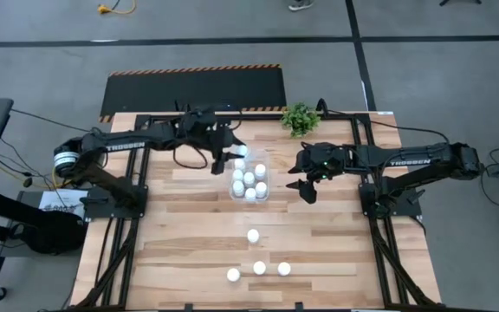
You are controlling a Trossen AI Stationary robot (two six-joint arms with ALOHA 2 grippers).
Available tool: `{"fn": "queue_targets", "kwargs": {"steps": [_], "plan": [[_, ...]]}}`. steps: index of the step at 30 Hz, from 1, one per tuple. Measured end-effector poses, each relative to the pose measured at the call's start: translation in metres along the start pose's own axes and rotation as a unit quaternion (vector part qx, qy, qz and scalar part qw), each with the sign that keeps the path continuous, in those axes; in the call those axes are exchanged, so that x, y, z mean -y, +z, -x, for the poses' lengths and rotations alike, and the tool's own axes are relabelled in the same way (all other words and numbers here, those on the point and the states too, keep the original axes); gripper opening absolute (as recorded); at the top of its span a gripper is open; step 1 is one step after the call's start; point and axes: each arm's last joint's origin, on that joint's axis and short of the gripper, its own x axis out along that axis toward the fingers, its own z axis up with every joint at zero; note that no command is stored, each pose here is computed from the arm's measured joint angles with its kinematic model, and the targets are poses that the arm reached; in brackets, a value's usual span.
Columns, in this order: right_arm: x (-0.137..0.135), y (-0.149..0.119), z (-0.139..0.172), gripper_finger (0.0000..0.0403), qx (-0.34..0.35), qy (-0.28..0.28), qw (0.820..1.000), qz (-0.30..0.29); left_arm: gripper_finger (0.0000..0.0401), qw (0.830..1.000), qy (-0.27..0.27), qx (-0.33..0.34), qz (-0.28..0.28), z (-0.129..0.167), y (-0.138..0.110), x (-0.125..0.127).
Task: Pick and place pill bottles into a basket
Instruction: Put the pill bottles into the container
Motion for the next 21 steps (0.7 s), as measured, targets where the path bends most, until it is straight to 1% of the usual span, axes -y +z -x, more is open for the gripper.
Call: {"fn": "queue_targets", "kwargs": {"steps": [2,3,6,11,17,21], "plan": [[0.000,0.000,-0.003,0.0245,-0.004,-0.001,1.000,-0.004,0.0158,1.000,-0.003,0.001,-0.002,-0.005,-0.004,-0.007],[0.001,-0.001,-0.004,0.0245,-0.007,-0.002,1.000,-0.004,0.0159,1.000,-0.009,-0.013,0.004,-0.008,-0.010,-0.010],[0.001,-0.001,-0.010,0.0245,-0.012,-0.003,1.000,-0.005,0.0159,1.000,-0.014,-0.027,-0.003,-0.020,-0.021,-0.016],[0.004,-0.008,-0.030,0.0245,-0.053,-0.011,0.999,-0.007,0.0156,0.998,-0.024,-0.053,0.001,-0.041,-0.042,-0.027],[0.008,-0.019,-0.060,0.0245,-0.101,-0.018,0.995,-0.002,0.0157,0.998,-0.044,-0.051,0.006,-0.063,-0.056,-0.030],[0.011,-0.025,-0.079,0.0245,-0.118,-0.020,0.993,0.000,0.0157,0.997,-0.055,-0.061,0.012,-0.073,-0.065,-0.030]]}}
